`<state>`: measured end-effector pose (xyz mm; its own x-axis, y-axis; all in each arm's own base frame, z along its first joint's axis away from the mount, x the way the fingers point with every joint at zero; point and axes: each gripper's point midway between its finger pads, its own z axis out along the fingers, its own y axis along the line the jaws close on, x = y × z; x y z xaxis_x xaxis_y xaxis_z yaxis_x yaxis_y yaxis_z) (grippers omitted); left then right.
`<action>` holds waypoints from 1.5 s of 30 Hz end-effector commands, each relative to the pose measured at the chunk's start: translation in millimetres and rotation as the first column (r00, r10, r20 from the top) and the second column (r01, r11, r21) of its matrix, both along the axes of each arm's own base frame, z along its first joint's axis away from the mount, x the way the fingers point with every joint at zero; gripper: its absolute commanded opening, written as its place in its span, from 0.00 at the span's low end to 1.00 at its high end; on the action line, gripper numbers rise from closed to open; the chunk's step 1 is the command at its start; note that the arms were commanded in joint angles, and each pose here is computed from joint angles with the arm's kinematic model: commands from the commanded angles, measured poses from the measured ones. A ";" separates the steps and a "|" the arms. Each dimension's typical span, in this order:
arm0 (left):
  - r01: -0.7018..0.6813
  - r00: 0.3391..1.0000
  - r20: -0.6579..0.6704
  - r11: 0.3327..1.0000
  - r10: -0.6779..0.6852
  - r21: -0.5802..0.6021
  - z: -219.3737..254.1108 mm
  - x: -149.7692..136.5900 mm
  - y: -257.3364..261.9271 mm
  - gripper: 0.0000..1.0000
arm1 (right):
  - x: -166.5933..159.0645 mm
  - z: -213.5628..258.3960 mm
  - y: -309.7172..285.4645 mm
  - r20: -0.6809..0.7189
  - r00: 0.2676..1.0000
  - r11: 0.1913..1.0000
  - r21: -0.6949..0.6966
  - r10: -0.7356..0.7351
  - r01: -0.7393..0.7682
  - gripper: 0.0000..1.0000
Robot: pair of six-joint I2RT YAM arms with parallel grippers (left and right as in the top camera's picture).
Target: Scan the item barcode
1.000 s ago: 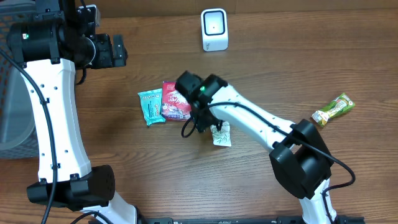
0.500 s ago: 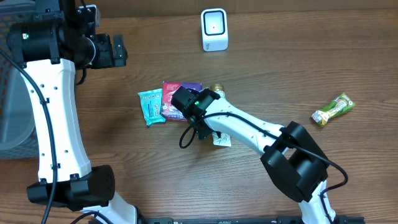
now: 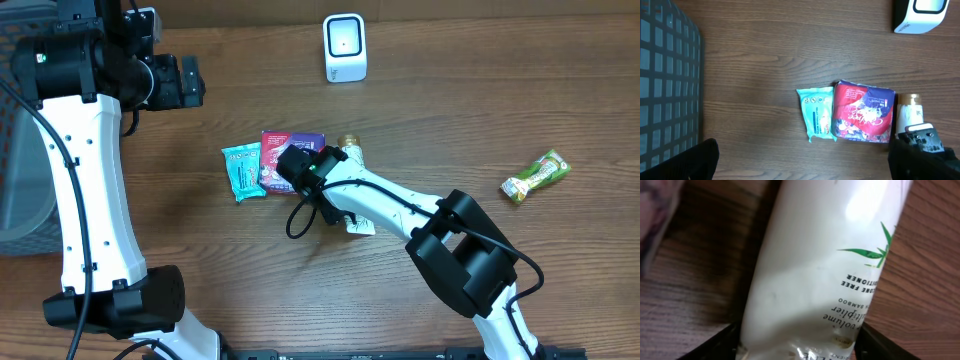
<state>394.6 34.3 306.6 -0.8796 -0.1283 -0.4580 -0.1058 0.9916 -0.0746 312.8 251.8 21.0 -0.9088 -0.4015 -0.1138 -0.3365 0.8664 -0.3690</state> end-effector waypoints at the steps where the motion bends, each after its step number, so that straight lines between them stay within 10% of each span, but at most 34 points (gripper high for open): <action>1: -0.006 1.000 -0.002 1.000 0.006 -0.003 -1.4 1.8 0.4 1.00 | 3.9 -10.9 -9.8 -0.009 1.000 0.999 -0.031 -0.021 0.021 0.51; 9: -0.005 1.000 -0.002 1.000 0.005 -0.002 -1.4 1.8 0.2 1.00 | 8.6 -0.1 -5.7 -0.007 0.999 0.999 -0.003 -0.052 0.052 0.04; 16: -0.006 1.000 -0.002 1.000 0.006 -0.003 -1.4 1.8 0.4 1.00 | 0.3 33.4 28.0 -0.177 0.983 0.958 0.273 -0.038 0.086 0.04; 23: -0.005 1.000 -0.002 1.000 0.005 -0.003 -1.4 1.8 0.1 1.00 | 15.8 50.1 38.4 -0.384 0.923 0.751 0.615 0.020 0.239 0.04; 31: -0.005 1.000 -0.002 1.000 0.005 -0.003 -1.4 1.8 0.1 0.99 | 17.7 25.9 -7.4 -0.538 0.839 0.643 0.617 -0.077 0.455 0.04; 45: -0.005 1.000 -0.002 1.000 0.005 -0.003 -1.4 1.8 0.1 0.99 | 28.8 8.7 -72.9 -0.554 0.797 0.652 0.516 -0.240 0.555 0.52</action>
